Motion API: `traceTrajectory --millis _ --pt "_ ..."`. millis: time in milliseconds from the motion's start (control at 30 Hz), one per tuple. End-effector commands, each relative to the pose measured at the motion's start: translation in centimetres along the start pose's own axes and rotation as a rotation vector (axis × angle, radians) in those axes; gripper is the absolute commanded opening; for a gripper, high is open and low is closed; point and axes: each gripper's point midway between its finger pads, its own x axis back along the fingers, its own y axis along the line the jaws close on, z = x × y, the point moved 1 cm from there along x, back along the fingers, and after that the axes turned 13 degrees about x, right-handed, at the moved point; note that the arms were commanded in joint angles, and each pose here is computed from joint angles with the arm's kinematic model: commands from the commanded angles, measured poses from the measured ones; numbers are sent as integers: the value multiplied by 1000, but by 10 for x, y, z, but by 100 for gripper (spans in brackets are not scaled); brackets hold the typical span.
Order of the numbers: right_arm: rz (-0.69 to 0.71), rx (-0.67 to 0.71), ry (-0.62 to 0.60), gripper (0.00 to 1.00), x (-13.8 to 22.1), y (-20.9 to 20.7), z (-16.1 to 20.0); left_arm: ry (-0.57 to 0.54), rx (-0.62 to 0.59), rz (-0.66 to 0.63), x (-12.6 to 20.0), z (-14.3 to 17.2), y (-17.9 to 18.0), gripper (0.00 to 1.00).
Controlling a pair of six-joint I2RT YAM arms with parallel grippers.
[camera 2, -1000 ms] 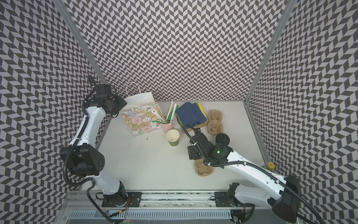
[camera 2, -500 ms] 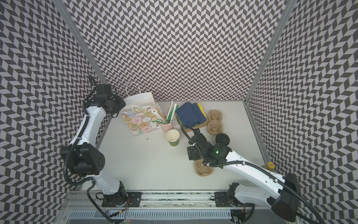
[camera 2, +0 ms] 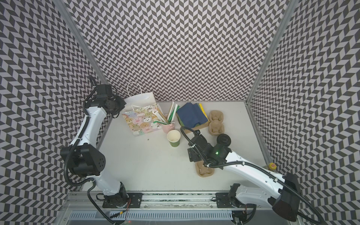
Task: Pack a coffee takeout order
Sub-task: Pick up the takeout bag from the top-left of the table.
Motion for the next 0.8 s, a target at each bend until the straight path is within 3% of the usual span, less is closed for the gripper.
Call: traceTrajectory --millis 0,233,467,600,767 --pt "21 -19 -26 85 4 -3 -6 -88 9 83 49 -22 -21 2" --pt "28 -12 -25 85 3 -2 -8 -275 59 236 156 -44 -40 0" --pt "33 -9 -33 85 5 -3 -10 -371 102 310 227 -45 -38 0" --pt "48 -10 -38 85 7 -6 -11 -394 108 390 269 -26 -34 0" --pt "39 -20 -53 86 8 -5 -14 -336 89 478 292 13 -19 0"
